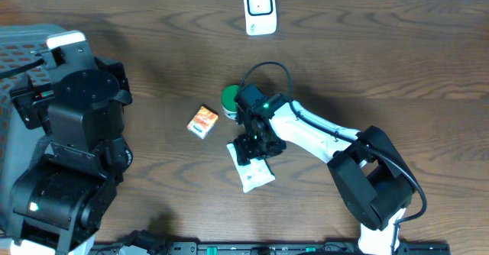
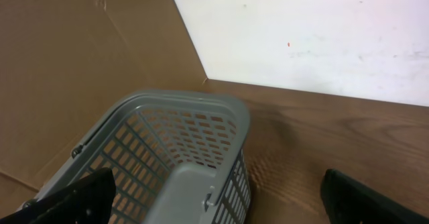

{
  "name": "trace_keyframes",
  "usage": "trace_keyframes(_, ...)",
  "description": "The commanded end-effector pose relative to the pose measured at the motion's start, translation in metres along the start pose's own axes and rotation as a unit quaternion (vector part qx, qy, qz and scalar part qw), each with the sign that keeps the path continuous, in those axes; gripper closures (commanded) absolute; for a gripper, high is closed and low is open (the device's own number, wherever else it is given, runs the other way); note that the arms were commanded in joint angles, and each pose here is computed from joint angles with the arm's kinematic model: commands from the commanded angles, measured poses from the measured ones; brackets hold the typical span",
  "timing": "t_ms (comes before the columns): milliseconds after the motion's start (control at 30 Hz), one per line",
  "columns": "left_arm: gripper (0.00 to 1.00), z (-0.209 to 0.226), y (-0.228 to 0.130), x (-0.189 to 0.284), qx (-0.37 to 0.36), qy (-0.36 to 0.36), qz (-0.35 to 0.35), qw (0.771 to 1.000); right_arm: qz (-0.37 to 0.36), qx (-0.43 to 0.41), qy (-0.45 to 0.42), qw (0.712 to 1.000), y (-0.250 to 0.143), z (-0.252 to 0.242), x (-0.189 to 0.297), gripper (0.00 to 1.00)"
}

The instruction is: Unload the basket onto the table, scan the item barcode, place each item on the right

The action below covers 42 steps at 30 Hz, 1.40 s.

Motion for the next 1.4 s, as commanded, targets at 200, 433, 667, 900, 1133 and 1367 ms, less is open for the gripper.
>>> trace_keyframes(200, 0.02, 0.002, 0.002, 0.000, 0.009, 0.003, -0.002, 1.000, 0.066, 0.028, -0.011, 0.997, -0.034, -0.021, -0.042, 0.69)
trace_keyframes(433, 0.02, 0.002, 0.002, 0.000, 0.009, 0.003, -0.002, 1.000, 0.078, 0.031, 0.052, 0.995, -0.038, -0.024, -0.054, 0.99)
trace_keyframes(667, 0.02, 0.002, 0.002, 0.000, 0.009, 0.003, -0.002, 1.000, 0.022, 0.014, 0.054, 0.998, -0.024, -0.034, -0.009, 0.99)
trace_keyframes(900, 0.02, 0.002, 0.002, 0.000, 0.009, 0.003, -0.002, 1.000, -0.115, 0.051, 0.056, 0.991, -0.014, -0.018, 0.094, 0.98)
trace_keyframes(1133, 0.02, 0.002, 0.002, 0.000, 0.009, 0.003, -0.002, 1.000, -0.255, 0.111, 0.061, 0.959, -0.025, 0.012, 0.184, 0.98)
trace_keyframes(1367, 0.02, 0.002, 0.002, 0.000, 0.009, 0.003, -0.002, 1.000, -0.346, 0.179, 0.023, 0.921, -0.041, 0.029, 0.237, 0.98)
Point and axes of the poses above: each gripper's point midway between its finger pads, its own x axis back along the fingers, its own z axis along the line the jaws close on, y = z × x, the point moved 2 cm from there along x, back along the fingers, and after that the axes turned 14 degrees about x, right-handed, at the moved point
